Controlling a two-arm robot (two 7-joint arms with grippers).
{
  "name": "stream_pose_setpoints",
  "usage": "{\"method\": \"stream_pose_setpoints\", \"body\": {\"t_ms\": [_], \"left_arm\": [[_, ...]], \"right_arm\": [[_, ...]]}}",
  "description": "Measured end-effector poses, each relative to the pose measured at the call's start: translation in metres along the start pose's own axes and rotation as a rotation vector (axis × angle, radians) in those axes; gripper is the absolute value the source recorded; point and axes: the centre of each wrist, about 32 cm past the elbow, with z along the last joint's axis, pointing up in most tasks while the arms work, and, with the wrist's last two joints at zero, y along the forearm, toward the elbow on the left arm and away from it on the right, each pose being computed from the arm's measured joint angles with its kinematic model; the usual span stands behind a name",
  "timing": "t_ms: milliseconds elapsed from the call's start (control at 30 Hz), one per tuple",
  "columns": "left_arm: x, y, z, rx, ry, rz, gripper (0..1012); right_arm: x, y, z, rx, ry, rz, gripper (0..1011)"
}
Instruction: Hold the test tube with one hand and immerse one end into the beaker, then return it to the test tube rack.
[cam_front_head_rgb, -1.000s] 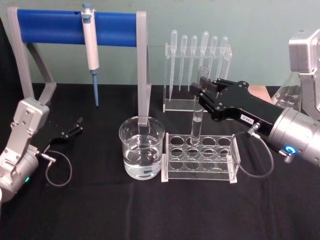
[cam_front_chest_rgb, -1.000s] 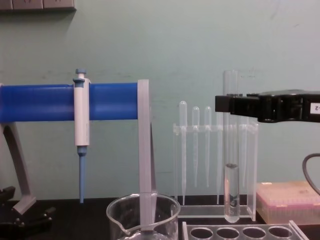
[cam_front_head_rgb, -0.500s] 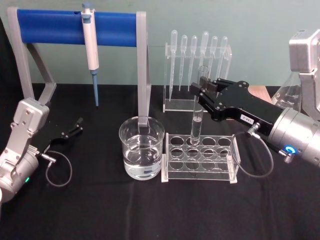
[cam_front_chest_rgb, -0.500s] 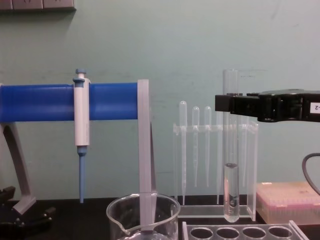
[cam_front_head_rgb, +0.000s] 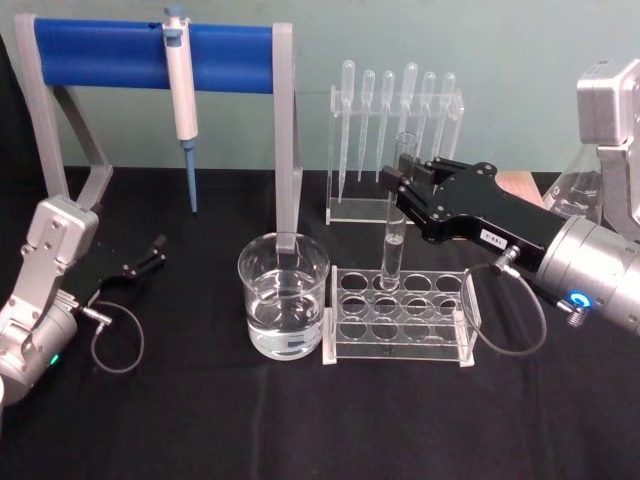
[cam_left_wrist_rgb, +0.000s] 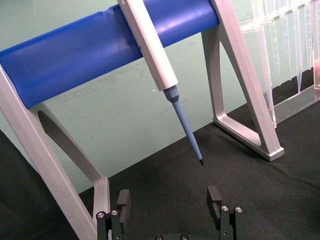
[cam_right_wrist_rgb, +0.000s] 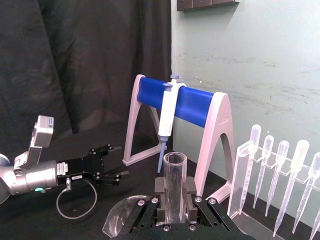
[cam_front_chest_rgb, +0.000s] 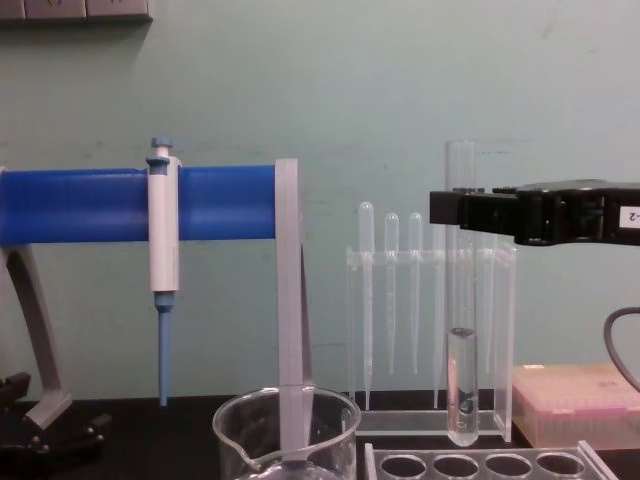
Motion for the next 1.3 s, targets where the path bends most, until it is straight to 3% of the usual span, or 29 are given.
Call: {"method": "stream_pose_setpoints", "body": {"t_ms": [1300], "left_arm": [[0.0,0.0,0.0,0.0,0.0,0.0,1000]], "right_arm": [[0.0,0.0,0.0,0.0,0.0,0.0,227]]}}
